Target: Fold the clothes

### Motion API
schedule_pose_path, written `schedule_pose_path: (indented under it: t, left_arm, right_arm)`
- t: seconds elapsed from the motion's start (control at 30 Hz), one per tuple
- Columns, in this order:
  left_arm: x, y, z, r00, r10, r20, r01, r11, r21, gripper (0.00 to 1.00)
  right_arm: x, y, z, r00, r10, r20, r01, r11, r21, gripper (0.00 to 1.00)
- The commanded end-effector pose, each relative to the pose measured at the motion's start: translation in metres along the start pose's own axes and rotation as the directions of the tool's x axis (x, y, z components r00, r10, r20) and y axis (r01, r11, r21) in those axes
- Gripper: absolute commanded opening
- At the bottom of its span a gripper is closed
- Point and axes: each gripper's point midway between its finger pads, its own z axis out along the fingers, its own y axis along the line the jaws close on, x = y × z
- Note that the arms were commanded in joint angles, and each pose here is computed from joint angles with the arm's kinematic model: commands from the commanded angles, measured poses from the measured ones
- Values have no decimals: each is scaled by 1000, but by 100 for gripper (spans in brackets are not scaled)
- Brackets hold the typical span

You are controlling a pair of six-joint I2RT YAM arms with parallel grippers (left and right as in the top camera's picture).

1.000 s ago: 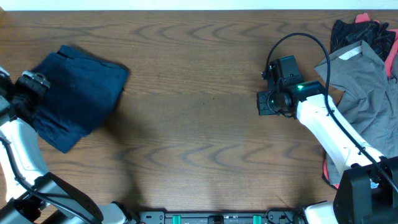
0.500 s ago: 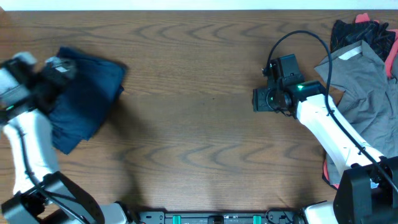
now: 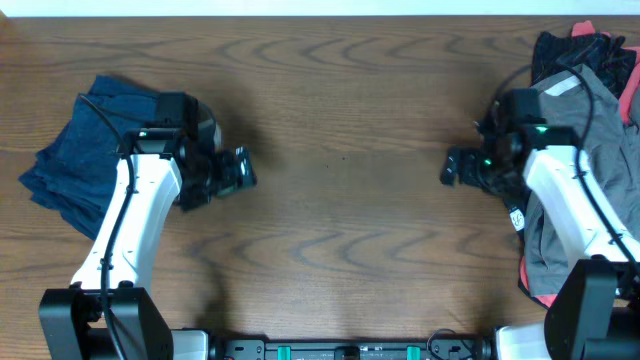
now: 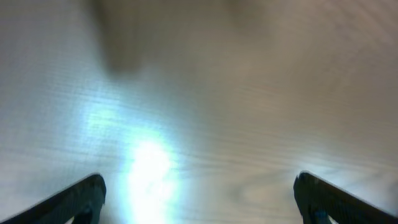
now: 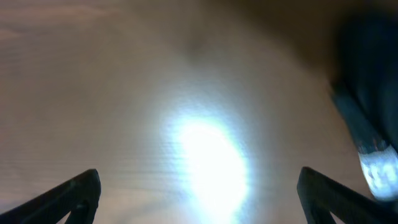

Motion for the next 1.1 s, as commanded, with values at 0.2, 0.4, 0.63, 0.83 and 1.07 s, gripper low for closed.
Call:
schedule_pose_path:
  t: [0.2, 0.4, 0.63, 0.83, 1.07]
  left_arm:
    - [56, 26, -14, 986, -21, -168, 0, 992, -127, 98]
    - [56, 13, -35, 989, 109, 101, -103, 993, -64, 98]
    - [62, -6, -79, 809, 257, 528, -269, 961, -56, 98]
    - [70, -9, -95, 692, 253, 676, -319, 947, -28, 98]
    - [72, -9, -100, 678, 250, 691, -323, 946, -25, 98]
  right_arm:
    - [38, -17, -28, 994, 47, -102, -45, 999, 22, 99]
    - [40, -10, -59, 991, 8, 130, -4, 1000, -29, 99]
    - [45, -12, -110, 817, -39, 575, 56, 998, -11, 99]
    - [63, -14, -147, 653, -32, 757, 84, 996, -30, 99]
    - [80, -17, -155, 628, -30, 777, 91, 995, -35, 99]
